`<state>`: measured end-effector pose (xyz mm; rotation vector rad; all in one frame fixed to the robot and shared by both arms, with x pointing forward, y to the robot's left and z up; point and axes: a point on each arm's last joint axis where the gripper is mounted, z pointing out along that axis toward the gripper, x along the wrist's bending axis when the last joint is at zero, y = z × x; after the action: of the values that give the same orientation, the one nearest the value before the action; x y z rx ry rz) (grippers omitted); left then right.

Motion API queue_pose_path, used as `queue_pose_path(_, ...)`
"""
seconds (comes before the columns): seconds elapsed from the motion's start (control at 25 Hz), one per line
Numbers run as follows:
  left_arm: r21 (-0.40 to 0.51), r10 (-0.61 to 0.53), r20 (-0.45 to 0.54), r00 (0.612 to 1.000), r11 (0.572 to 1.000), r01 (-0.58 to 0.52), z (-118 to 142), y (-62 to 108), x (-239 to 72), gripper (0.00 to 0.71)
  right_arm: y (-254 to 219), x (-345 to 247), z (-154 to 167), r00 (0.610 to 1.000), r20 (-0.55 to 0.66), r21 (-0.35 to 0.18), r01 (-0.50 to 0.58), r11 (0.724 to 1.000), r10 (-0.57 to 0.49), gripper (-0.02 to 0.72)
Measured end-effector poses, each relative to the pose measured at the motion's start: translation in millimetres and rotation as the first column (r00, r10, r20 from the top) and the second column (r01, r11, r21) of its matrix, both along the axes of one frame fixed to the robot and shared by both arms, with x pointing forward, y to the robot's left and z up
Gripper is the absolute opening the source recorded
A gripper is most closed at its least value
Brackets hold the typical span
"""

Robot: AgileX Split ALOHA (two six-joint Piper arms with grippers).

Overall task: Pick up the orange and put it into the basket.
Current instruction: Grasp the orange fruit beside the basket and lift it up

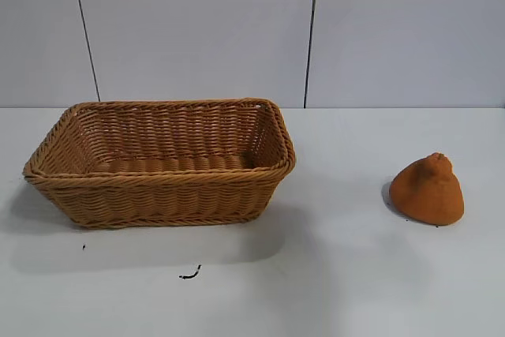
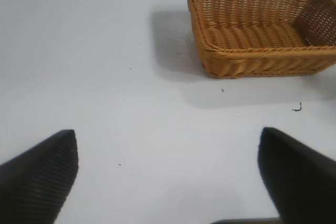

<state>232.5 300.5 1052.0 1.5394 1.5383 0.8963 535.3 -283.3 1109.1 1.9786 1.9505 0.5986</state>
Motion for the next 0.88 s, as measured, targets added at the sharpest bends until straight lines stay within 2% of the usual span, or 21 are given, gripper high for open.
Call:
queue_pose_path(0.36,0.000,0.000,0.000,1.000,1.000,0.000,0.0,0.0,0.0,0.666,4.6,90.4,-76.0,0.981,-0.193,0.015,0.004,1.000,-0.001,0.673)
queue_pose_path(0.64,0.000,0.000,0.000,1.000,1.000,0.000,0.0,0.0,0.0,0.666,5.7,110.3,-149.4,0.928,-0.373,0.012,0.008,1.000,-0.003,0.673)
queue_pose_path(0.88,0.000,0.000,0.000,1.000,1.000,0.000,0.0,0.0,0.0,0.666,5.6,117.0,-195.2,0.892,-0.451,0.005,0.010,1.000,-0.006,0.673)
